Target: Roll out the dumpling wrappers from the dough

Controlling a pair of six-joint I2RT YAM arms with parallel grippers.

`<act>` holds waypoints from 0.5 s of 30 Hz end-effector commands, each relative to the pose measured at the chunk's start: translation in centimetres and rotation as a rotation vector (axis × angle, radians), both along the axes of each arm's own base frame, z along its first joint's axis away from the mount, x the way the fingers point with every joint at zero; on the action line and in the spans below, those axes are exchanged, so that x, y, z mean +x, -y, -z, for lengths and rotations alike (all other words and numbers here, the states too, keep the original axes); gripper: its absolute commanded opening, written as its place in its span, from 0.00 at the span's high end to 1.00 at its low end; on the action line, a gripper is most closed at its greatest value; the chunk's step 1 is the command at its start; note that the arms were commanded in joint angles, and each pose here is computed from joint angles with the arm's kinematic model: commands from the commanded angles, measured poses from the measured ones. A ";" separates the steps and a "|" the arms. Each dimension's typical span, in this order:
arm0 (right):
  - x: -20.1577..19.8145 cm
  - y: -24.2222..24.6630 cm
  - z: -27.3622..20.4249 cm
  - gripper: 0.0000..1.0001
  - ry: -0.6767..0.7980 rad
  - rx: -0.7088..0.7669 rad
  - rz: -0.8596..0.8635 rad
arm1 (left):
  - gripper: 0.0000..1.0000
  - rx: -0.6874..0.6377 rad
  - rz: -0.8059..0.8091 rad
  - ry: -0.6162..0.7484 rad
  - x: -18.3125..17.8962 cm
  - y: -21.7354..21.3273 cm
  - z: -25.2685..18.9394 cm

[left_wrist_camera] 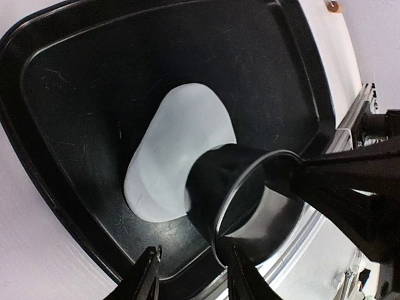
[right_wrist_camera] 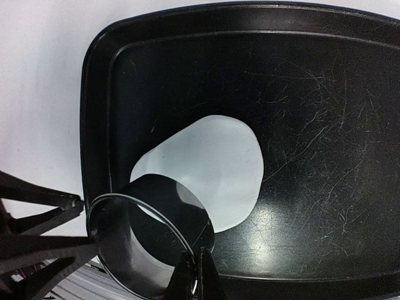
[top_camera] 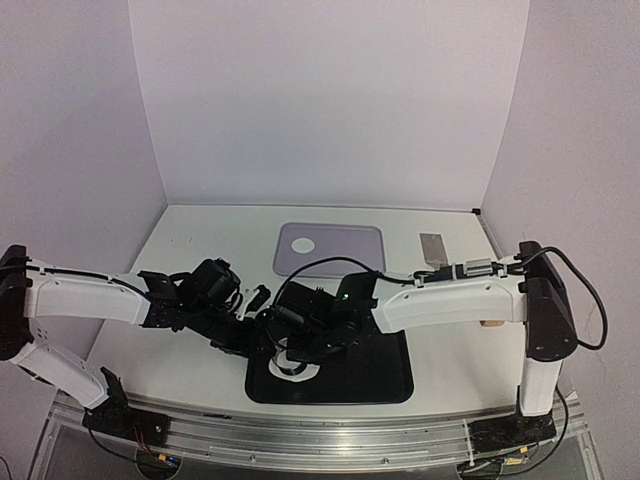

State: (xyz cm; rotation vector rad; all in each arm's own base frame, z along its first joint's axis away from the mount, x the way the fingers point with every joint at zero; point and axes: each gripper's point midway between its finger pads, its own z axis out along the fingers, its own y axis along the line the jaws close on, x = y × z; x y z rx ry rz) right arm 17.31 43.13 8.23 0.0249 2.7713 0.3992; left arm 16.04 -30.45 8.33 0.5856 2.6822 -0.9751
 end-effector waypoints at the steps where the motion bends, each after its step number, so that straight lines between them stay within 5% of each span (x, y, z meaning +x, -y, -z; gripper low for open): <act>1: 0.4 -0.8 -2.8 1.00 0.040 0.107 0.035 | 0.65 0.023 -0.007 0.033 1.0 0.5 0.3; 15: 0.6 -1.3 -1.8 1.00 0.029 0.131 0.022 | 0.94 0.007 0.031 0.026 1.3 1.8 0.4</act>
